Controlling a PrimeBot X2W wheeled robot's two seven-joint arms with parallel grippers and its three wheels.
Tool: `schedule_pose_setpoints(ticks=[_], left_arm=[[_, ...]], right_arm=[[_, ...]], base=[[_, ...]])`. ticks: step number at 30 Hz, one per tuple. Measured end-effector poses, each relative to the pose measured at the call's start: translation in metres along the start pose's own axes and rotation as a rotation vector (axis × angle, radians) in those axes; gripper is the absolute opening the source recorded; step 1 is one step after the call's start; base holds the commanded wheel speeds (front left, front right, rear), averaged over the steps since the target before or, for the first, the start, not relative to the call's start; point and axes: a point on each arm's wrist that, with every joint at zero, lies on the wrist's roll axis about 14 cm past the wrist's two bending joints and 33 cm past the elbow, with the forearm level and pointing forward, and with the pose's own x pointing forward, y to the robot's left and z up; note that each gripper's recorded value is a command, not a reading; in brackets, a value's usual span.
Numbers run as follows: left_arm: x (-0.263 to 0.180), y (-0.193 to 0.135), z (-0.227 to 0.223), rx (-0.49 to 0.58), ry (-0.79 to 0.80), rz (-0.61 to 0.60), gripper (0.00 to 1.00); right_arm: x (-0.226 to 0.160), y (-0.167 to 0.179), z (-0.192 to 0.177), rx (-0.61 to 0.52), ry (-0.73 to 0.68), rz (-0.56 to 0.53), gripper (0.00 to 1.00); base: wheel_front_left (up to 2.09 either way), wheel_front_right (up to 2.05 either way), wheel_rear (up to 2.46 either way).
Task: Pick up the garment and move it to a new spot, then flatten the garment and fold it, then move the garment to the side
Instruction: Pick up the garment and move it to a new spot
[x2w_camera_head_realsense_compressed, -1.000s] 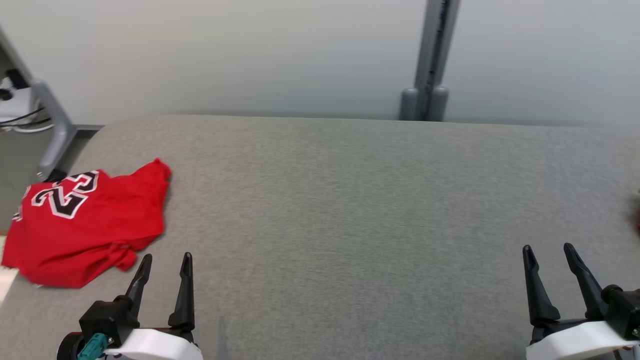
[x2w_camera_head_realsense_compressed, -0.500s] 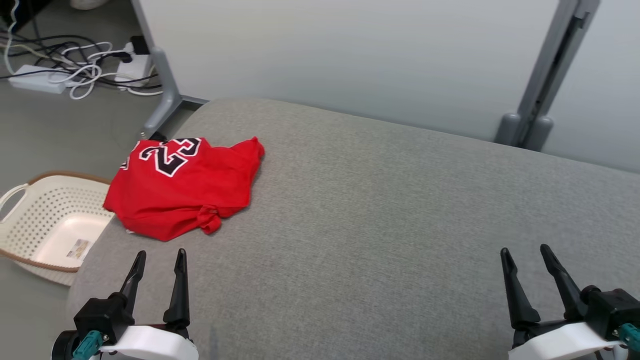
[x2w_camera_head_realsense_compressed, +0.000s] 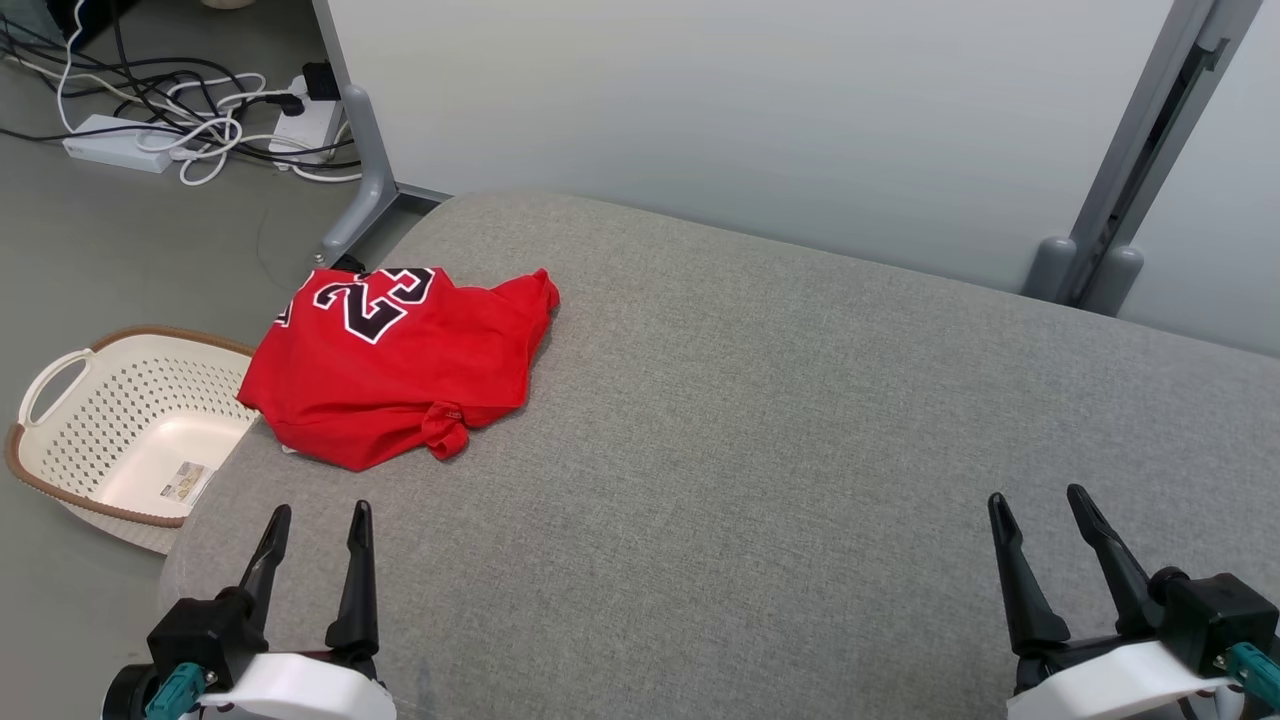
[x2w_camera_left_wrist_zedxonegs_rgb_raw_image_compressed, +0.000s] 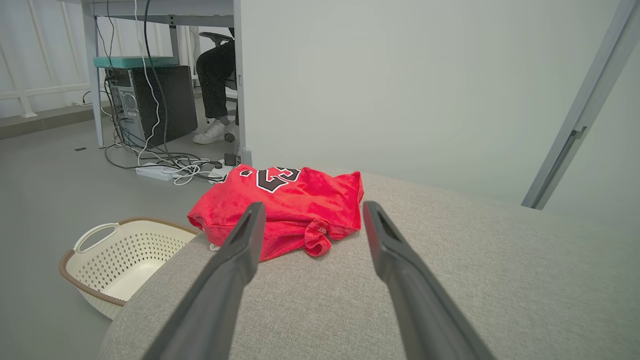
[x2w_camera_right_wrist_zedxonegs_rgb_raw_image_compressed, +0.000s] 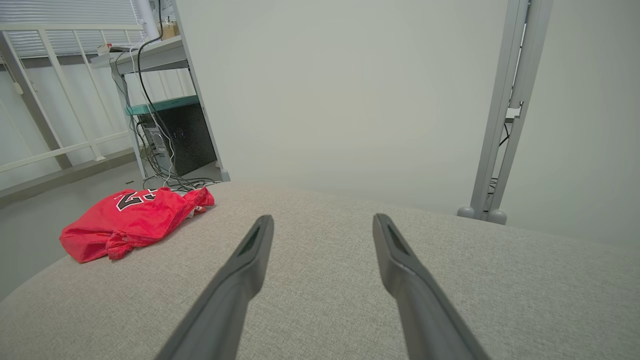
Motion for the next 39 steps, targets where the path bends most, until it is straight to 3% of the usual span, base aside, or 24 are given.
schedule_pose_setpoints(ticks=[11, 22, 30, 35, 39], left_arm=[[0.018, -0.011, 0.001, -0.004, 0.0, -0.01, 1.0], [0.12, -0.058, 0.02, 0.011, -0.057, -0.12, 1.0], [0.172, -0.065, -0.067, 0.063, 0.203, -0.146, 1.0], [0.168, -0.06, -0.139, 0.104, 0.472, -0.134, 1.0], [0.162, -0.051, -0.169, 0.126, 0.614, -0.107, 1.0]], right_arm=[[0.007, -0.004, 0.0, 0.004, 0.001, -0.003, 1.0], [0.032, -0.043, -0.012, -0.005, 0.027, -0.054, 1.0], [0.035, -0.08, -0.041, 0.01, 0.085, -0.125, 1.0], [0.029, -0.097, -0.055, 0.015, 0.113, -0.171, 1.0], [0.026, -0.104, -0.061, 0.017, 0.128, -0.19, 1.0]], base=[[0.0, 0.0, 0.0], [0.0, 0.0, 0.0], [0.0, 0.0, 0.0], [0.0, 0.0, 0.0], [0.0, 0.0, 0.0]])
